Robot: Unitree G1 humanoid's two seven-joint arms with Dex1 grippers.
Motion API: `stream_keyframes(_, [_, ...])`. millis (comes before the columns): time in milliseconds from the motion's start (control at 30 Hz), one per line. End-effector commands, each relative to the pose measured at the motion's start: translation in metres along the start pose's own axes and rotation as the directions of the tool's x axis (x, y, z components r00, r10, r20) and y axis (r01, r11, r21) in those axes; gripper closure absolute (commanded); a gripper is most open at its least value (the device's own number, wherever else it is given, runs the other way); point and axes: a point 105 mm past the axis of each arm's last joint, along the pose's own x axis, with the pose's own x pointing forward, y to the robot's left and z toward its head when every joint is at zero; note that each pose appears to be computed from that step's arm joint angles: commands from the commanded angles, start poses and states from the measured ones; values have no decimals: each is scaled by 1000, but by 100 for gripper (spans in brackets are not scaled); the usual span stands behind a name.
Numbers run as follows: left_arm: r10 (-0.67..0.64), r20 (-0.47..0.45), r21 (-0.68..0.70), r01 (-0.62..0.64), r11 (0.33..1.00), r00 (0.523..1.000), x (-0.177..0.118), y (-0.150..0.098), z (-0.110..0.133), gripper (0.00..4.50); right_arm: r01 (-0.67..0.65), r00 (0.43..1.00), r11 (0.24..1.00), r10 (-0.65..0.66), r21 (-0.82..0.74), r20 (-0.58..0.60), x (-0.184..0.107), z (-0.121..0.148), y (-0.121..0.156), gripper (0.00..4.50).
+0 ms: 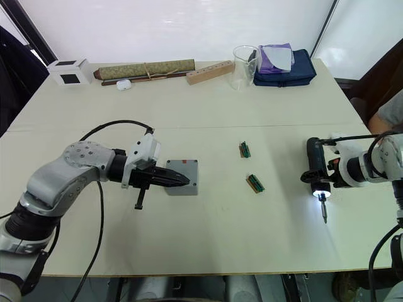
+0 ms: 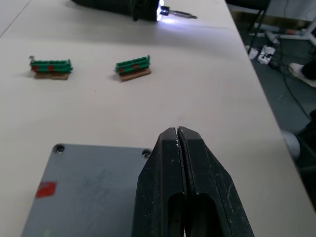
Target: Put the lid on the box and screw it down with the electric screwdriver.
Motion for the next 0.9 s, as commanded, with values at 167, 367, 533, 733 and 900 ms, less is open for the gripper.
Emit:
stream_keyframes(167, [206,-28,11,-206,979,978,-41,36,-2,450,176,937,933,-61,-314,345,-64,77,19,8])
stream_keyframes(367, [437,-124,18,-438,899,891,-76,75,-31,450,117,828,692,328,-712,455,-75,97,125,8])
stream_keyframes(533, [472,-174,-9,-481,877,864,-68,73,-61,450,-226,709,380,695,-897,116,-43,17,219,8])
stream_keyframes(733, [442,-149,-38,-452,891,884,-38,53,-71,450,-282,707,325,706,-903,33,-2,-20,243,8])
stream_keyframes(900, [483,-124,-75,-493,867,867,-21,54,-78,450,-288,729,349,684,-892,33,17,-23,242,8])
